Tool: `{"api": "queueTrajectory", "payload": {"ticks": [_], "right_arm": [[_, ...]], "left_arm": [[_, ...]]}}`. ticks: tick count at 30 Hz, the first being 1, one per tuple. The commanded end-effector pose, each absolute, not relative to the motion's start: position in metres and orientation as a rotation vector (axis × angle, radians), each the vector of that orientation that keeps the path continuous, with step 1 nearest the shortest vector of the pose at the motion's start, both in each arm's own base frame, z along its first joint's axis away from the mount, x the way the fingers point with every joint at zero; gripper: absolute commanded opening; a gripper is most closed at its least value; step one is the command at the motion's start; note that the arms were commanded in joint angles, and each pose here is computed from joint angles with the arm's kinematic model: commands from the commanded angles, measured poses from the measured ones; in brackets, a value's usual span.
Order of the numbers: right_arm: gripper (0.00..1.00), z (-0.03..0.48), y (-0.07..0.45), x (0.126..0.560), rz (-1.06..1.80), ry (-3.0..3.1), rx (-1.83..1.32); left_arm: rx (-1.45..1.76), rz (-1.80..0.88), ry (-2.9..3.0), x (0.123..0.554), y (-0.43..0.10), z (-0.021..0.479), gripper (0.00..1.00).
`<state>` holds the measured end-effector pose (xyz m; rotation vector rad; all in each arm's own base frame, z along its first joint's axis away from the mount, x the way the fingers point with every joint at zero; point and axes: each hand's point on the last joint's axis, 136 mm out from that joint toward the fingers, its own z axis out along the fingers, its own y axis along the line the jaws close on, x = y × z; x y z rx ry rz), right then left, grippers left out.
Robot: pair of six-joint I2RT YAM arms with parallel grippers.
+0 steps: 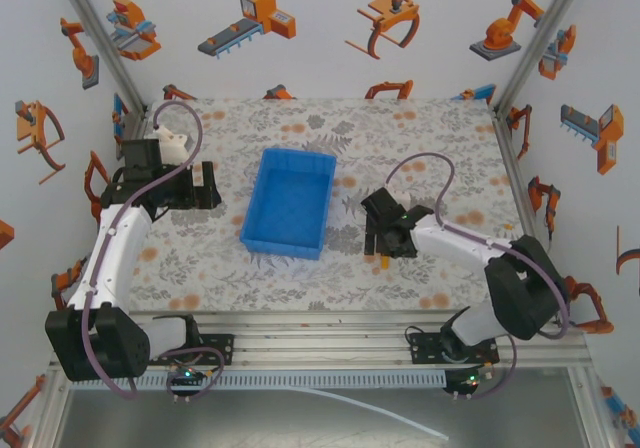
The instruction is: Put the screwdriver in the bin
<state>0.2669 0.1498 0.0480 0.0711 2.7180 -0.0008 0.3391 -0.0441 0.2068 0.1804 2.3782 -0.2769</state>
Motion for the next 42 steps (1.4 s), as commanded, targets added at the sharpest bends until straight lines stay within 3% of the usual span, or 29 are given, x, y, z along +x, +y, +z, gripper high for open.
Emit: {"api": "queueTrajectory", "payload": {"ticks": [1, 7, 14, 25, 33, 42], "right_arm": [[0.64, 0.036, 0.150, 0.266, -0.016, 2.735, 0.111], [0.57, 0.028, 0.146, 0.262, -0.029, 2.742, 0.129], [0.42, 0.025, 0.137, 0.255, -0.058, 2.740, 0.146], [0.23, 0.054, 0.132, 0.257, -0.035, 2.667, 0.146], [0.19, 0.077, 0.136, 0.265, -0.016, 2.632, 0.110], [0.19, 0.166, 0.172, 0.303, 0.110, 2.502, 0.005]], "left_arm": [[0.173, -0.303, 2.365, 0.336, -0.047, 0.217, 0.97], [0.173, -0.294, 2.369, 0.335, -0.046, 0.216, 0.97], [0.173, -0.299, 2.365, 0.336, -0.047, 0.217, 0.97], [0.182, -0.270, 2.360, 0.336, -0.044, 0.219, 0.97], [0.187, -0.243, 2.370, 0.335, -0.041, 0.214, 0.97], [0.190, -0.218, 2.382, 0.336, -0.038, 0.206, 0.97]]}}
